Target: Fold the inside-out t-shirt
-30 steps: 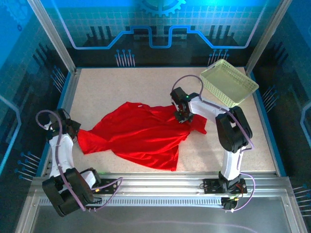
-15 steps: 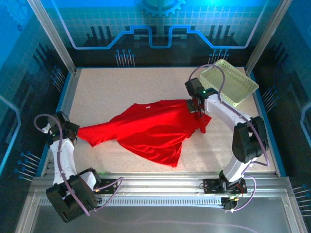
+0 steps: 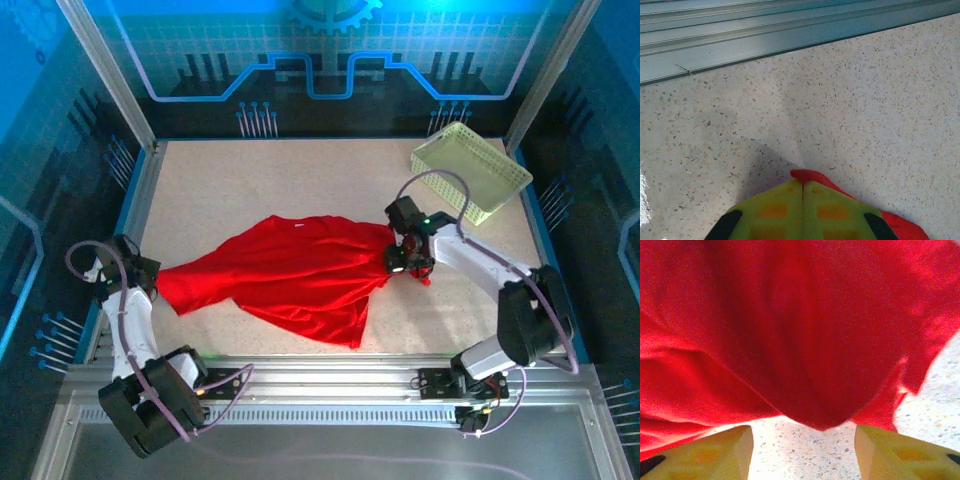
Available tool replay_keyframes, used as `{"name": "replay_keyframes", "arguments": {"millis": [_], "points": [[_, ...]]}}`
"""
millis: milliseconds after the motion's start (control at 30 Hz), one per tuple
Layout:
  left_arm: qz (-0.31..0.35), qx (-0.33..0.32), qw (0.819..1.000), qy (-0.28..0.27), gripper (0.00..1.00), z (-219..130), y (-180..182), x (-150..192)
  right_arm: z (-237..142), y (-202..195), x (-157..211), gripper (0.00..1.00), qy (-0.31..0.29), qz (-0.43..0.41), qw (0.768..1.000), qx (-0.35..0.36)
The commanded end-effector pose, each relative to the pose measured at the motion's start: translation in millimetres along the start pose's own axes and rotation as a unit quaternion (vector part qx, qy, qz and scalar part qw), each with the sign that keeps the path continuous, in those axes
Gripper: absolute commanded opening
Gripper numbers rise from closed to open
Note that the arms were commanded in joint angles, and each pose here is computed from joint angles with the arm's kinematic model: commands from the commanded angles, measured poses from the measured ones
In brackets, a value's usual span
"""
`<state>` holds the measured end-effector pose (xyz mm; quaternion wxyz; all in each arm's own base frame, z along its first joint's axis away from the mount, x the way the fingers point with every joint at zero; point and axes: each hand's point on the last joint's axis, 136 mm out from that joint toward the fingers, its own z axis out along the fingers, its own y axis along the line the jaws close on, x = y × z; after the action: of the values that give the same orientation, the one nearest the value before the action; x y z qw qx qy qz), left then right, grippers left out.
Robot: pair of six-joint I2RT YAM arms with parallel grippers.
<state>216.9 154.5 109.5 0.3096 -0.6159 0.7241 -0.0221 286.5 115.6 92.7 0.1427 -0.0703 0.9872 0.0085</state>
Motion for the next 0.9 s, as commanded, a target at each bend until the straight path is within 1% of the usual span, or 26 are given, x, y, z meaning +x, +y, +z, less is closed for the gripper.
{"name": "replay_keyframes", "arguments": {"millis": [0,67,133,267,300,367,433,467,533,600,633,667,733,800,867], "points": [[-0.011,0.001,1.0,-0.009,0.0,0.1,2.1,-4.7,-34.5,10.6,-47.0,0.66,-0.071,0.002,0.996,-0.044],[-0.011,0.001,1.0,-0.01,0.0,0.0,1.8,-4.9,-32.0,14.1,-63.8,0.67,-0.073,-0.005,0.996,-0.043],[-0.012,0.0,1.0,-0.008,0.0,0.0,2.7,-4.1,-20.5,15.8,-75.5,0.67,-0.06,-0.011,0.998,-0.033],[-0.013,-0.003,1.0,-0.008,0.0,-0.7,4.3,-3.8,2.8,13.8,-82.0,0.66,-0.041,-0.02,0.999,-0.014],[-0.013,-0.004,1.0,-0.009,0.03,-1.4,5.1,-3.9,8.7,13.1,-81.3,0.65,-0.035,-0.023,0.999,-0.01],[-0.014,-0.005,1.0,-0.015,0.19,-5.4,6.2,-5.8,21.3,18.2,-77.8,0.64,-0.018,-0.029,0.999,-0.021],[-0.015,0.005,1.0,-0.026,0.36,-15.3,2.1,-10.7,33.1,29.1,-72.4,0.6,-0.002,-0.036,0.999,-0.039],[-0.014,0.009,0.999,-0.03,0.41,-21.7,-0.5,-13.2,38.0,30.9,-69.3,0.59,0.004,-0.039,0.999,-0.036],[-0.012,0.022,0.999,-0.049,0.57,-42.2,-8.7,-23.4,43.6,25.7,-66.2,0.57,0.008,-0.036,0.999,-0.011],[-0.003,0.044,0.997,-0.066,0.68,-61.6,-20.6,-33.6,44.2,17.6,-66.6,0.56,0.002,-0.025,1.0,0.003],[0.01,0.067,0.996,-0.063,0.72,-67.9,-32.1,-35.3,43.9,13.8,-67.9,0.56,-0.003,-0.018,1.0,0.006],[0.019,0.077,0.996,-0.051,0.73,-71.2,-39.8,-34.1,42.8,10.9,-69.3,0.56,-0.007,-0.014,1.0,0.006],[0.062,0.1,0.993,-0.016,0.77,-72.2,-64.1,-23.8,40.9,7.7,-72.9,0.56,-0.012,-0.01,1.0,0.005],[0.133,0.1,0.986,0.025,0.8,-63.2,-88.8,-0.5,37.2,8.0,-77.0,0.56,-0.019,-0.011,1.0,0.002],[0.222,0.099,0.968,0.069,0.83,-50.0,-116.2,35.9,33.9,9.8,-81.4,0.57,-0.026,-0.011,1.0,-0.005]]}}
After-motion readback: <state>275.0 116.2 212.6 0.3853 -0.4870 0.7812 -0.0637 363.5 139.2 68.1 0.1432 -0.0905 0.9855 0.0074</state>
